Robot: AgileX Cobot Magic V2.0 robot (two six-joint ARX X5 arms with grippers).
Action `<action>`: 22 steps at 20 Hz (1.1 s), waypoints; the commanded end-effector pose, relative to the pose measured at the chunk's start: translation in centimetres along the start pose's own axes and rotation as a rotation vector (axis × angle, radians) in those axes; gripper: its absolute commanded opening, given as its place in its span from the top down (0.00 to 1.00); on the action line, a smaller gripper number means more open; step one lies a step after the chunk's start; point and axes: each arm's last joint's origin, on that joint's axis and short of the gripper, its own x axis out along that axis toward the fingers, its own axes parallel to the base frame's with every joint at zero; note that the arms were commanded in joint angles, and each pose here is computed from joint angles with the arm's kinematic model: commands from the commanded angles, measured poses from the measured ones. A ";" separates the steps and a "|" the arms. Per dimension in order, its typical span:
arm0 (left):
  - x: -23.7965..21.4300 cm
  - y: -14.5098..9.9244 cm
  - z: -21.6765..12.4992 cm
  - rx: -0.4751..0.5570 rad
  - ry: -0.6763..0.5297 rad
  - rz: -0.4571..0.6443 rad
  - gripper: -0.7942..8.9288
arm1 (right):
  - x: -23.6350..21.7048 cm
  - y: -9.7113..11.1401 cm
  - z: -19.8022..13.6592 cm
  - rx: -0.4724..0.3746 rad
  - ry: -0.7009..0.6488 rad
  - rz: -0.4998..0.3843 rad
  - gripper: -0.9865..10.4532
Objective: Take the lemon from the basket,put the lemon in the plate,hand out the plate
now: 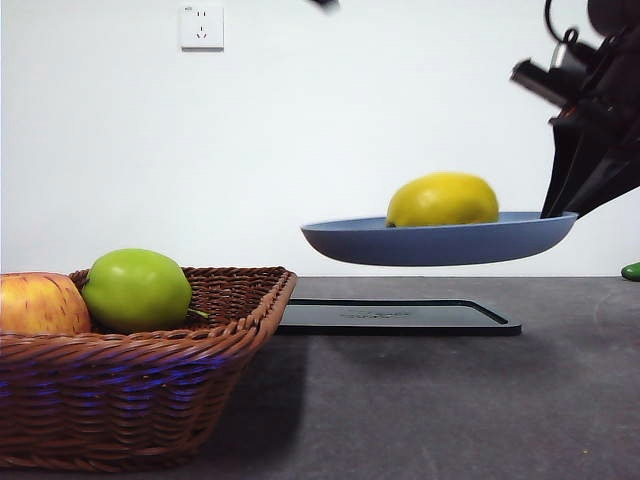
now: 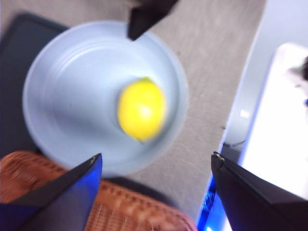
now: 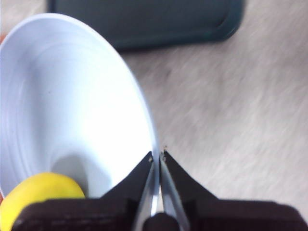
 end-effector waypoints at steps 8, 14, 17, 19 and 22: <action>-9.9 -2.1 -3.2 -0.064 -0.177 0.013 0.52 | 4.0 -0.2 10.6 0.005 -0.047 0.036 0.91; -10.3 -2.2 -3.6 -0.084 -0.164 0.017 0.52 | 8.5 -2.3 14.1 0.064 -0.025 0.025 0.91; -10.3 -2.2 -3.6 -0.084 -0.168 0.018 0.52 | 10.3 -3.8 14.2 0.089 0.000 0.013 0.91; -10.3 -2.2 -3.6 -0.084 -0.168 0.021 0.52 | 11.0 -4.5 14.1 0.104 0.017 0.006 0.91; -10.3 -2.1 -3.6 -0.087 -0.166 0.051 0.52 | 11.3 -4.6 14.1 0.095 0.019 0.004 0.87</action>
